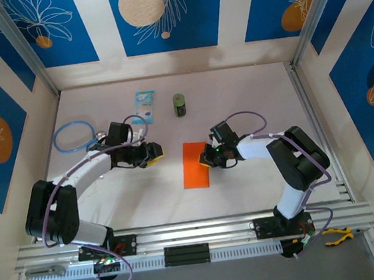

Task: Fold a paper plane with a square sheet of paper (pick it up from the middle)
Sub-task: Turn over the paper at the center of the table, then third fold the triangle at the center of the table.

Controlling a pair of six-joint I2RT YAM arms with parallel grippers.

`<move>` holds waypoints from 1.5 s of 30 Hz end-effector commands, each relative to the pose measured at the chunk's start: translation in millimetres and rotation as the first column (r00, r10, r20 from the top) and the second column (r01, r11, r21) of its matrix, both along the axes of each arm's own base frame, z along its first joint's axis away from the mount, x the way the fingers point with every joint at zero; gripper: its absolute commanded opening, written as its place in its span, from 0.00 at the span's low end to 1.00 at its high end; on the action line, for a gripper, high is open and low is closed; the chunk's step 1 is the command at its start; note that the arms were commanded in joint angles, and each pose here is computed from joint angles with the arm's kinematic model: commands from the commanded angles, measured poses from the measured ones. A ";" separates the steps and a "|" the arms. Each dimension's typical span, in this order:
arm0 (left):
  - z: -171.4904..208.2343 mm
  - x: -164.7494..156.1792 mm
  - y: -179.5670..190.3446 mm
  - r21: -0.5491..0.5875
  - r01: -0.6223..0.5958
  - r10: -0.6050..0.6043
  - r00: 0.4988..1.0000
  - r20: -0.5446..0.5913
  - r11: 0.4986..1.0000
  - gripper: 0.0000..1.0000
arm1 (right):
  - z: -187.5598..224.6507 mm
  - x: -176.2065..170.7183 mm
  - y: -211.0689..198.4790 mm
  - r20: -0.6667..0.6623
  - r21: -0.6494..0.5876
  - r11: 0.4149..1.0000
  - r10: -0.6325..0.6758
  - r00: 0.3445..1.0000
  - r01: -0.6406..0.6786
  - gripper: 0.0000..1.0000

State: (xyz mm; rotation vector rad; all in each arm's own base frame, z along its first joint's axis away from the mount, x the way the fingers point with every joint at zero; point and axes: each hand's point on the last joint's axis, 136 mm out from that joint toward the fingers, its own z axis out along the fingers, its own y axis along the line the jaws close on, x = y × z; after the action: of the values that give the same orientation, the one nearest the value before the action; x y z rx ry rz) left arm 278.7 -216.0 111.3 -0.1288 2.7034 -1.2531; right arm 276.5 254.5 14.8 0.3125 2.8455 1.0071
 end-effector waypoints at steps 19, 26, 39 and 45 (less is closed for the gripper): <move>-19.5 -23.3 -27.4 -0.011 0.067 -0.068 0.996 -0.056 0.998 0.45 | 29.8 -23.0 18.4 0.040 0.142 0.983 0.108 0.993 -0.112 0.14; -36.9 -34.1 -38.5 -0.018 0.104 -0.106 0.988 -0.113 0.994 0.43 | 14.5 -35.1 29.1 -0.014 0.176 0.974 0.146 0.989 -0.142 0.11; -61.3 -36.8 -39.5 0.020 0.106 -0.102 0.982 -0.161 0.994 0.43 | -26.5 -40.2 10.2 -0.111 0.089 0.996 0.001 0.994 0.009 0.08; -72.5 -33.8 -40.9 0.027 0.095 -0.089 0.979 -0.182 0.995 0.39 | -34.4 -43.4 11.4 -0.139 0.091 0.996 -0.013 0.990 0.026 0.09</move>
State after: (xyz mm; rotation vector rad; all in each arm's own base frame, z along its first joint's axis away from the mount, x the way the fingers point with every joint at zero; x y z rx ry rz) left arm 246.5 -253.1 47.0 -0.1141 2.8992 -1.2699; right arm 246.8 278.1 14.9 0.3244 2.8214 1.2770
